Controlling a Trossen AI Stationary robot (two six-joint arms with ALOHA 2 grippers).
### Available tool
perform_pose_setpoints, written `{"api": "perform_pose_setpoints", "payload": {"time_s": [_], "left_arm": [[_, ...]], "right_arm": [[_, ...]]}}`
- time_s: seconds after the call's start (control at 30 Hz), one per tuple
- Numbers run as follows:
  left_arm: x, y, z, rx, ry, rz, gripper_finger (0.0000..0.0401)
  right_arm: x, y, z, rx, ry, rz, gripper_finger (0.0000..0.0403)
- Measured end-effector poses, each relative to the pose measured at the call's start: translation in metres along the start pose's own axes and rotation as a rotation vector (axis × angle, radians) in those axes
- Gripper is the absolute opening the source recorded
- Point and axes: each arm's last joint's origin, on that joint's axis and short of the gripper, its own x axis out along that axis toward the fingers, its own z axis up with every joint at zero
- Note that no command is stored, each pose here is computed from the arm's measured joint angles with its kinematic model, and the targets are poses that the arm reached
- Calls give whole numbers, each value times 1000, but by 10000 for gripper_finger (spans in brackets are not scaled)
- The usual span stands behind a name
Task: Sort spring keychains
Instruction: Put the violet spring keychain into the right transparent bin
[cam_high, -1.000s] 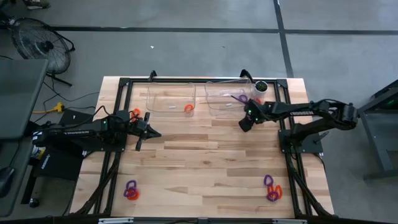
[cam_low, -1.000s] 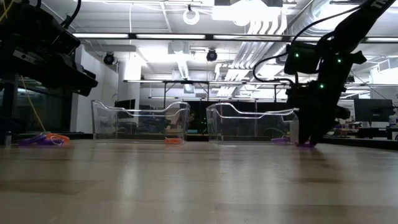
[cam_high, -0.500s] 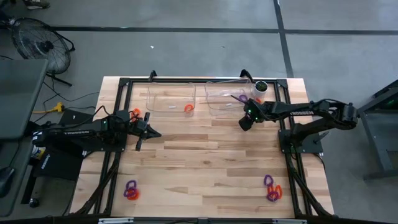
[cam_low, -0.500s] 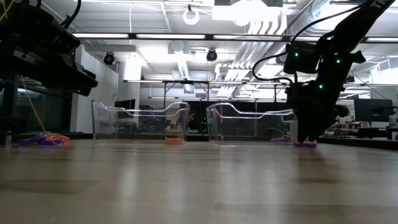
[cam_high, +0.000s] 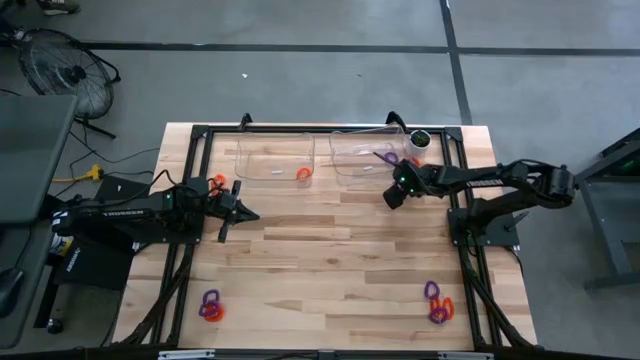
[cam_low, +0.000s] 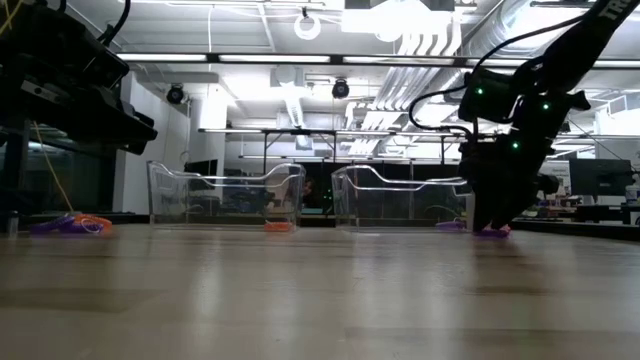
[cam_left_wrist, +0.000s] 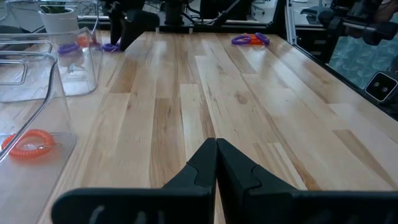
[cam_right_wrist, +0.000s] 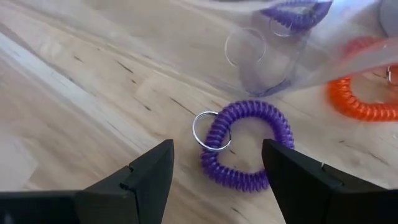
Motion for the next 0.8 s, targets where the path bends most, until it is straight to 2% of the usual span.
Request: {"api": "perform_pose_setpoints", "payload": {"time_s": [0.27,0.43,0.8], "left_arm": [[0,0,0,0,0,0,1],[0,0,0,0,0,0,1],[0,0,0,0,0,0,1]], "right_arm": [[11,2,-1,1,44,17,239],[11,2,-4,52,95,36,239],[0,11,-16,143,255,170,239]]}}
